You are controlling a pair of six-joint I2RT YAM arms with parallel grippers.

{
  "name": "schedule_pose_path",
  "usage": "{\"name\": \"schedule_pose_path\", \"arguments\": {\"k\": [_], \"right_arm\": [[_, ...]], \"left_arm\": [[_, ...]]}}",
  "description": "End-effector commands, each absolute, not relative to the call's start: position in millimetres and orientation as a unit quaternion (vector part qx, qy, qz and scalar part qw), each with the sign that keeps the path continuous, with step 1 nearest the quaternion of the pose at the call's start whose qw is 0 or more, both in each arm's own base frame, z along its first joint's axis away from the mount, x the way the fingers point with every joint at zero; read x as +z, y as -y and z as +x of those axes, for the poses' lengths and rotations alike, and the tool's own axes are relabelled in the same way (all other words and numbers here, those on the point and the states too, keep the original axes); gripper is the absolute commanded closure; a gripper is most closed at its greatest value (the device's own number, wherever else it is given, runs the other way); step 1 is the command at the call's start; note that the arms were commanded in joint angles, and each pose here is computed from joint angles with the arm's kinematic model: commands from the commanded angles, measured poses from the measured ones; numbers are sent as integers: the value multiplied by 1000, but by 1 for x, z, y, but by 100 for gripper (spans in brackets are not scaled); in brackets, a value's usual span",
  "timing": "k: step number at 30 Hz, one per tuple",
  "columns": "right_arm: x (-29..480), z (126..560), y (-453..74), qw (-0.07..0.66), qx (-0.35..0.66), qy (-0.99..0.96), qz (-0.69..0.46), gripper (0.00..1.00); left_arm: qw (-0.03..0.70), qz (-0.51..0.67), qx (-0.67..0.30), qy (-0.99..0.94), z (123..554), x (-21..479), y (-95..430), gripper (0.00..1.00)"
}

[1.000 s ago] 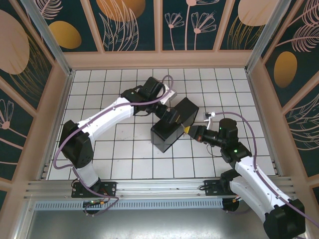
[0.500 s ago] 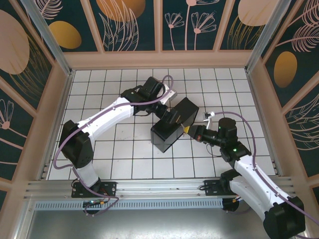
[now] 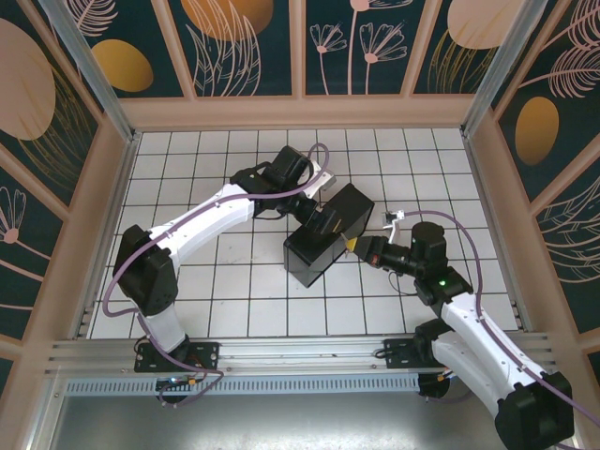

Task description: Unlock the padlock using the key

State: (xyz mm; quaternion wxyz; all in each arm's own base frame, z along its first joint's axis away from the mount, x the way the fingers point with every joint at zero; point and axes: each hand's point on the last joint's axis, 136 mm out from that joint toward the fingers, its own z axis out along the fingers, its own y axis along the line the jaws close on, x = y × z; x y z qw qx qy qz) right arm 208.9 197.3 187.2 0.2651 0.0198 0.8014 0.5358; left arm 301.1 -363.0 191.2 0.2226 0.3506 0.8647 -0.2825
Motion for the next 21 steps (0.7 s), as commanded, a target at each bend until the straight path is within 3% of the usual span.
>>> {"name": "schedule_pose_path", "arguments": {"k": [1,21], "right_arm": [[205,212,-196,288,539,-792,4,95],[216,219,-197,297,552,-779,-11,96]], "left_arm": [[206,359,-258,-873,300,170,358,8],[202,358,-258,-874,298,167,357,9]]}}
